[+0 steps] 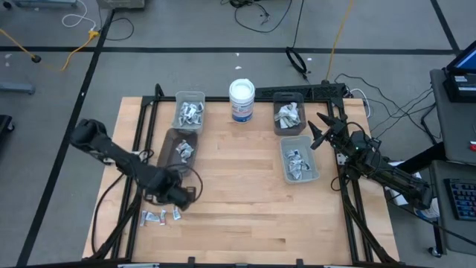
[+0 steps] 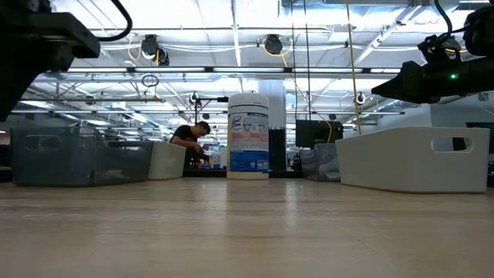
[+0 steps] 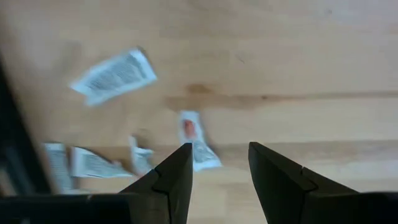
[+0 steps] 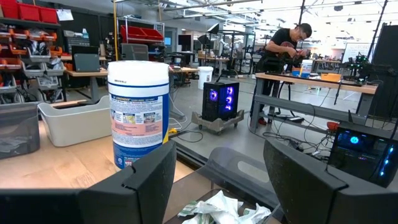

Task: Pick & Place First Aid Supplies
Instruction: Put the orange ointment pack into the left black bin

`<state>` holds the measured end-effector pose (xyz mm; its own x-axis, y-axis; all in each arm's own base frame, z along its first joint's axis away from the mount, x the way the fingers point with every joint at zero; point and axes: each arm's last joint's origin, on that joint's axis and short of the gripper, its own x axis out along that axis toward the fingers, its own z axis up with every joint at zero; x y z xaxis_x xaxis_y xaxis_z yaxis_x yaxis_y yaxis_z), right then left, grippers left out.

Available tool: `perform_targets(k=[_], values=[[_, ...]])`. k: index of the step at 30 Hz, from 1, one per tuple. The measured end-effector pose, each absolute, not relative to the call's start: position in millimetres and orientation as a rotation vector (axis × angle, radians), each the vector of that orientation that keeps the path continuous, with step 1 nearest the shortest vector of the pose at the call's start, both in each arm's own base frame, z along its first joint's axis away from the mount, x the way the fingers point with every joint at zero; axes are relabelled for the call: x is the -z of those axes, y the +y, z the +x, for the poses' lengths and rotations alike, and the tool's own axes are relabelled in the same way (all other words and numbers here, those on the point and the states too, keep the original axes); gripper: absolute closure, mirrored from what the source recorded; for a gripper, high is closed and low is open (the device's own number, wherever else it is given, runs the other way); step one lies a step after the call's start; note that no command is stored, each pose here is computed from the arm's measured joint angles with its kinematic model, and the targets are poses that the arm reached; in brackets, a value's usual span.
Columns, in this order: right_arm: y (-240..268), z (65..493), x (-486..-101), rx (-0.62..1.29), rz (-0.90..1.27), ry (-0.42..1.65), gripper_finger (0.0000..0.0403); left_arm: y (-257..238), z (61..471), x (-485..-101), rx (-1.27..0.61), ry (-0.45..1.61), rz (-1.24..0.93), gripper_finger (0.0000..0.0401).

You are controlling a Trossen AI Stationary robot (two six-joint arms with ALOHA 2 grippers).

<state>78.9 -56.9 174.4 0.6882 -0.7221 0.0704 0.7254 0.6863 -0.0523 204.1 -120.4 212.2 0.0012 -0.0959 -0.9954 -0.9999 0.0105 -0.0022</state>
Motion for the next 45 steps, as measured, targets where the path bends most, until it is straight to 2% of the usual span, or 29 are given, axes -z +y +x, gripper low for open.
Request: perform_targets(k=[8, 22, 29, 32, 39, 45], values=[[-56.9, 78.9, -174.4, 0.81, -0.078, -0.045, 0.0165, -144.9, 212.7, -190.1, -1.151, 1.286, -1.281, 0.0242], [-56.9, 78.9, -174.4, 0.81, -0.078, -0.045, 0.0165, -170.2, 211.7, -148.5, -1.297, 1.329, -1.185, 0.0242], [-56.9, 78.9, -174.4, 0.81, -0.078, -0.045, 0.0165, -173.9, 211.3, -142.5, -1.31, 1.356, -1.167, 0.0244], [-56.9, 78.9, -174.4, 0.81, -0.078, -0.045, 0.0165, -175.1, 213.4, -141.8, -1.276, 1.358, -1.177, 0.0268], [-56.9, 78.9, -174.4, 0.81, -0.078, -0.045, 0.0165, -176.5, 214.7, -141.5, -1.226, 1.376, -1.168, 0.0389], [-56.9, 78.9, -174.4, 0.81, -0.078, -0.045, 0.0165, -174.2, 212.4, -145.6, -1.201, 1.394, -1.142, 0.0397]])
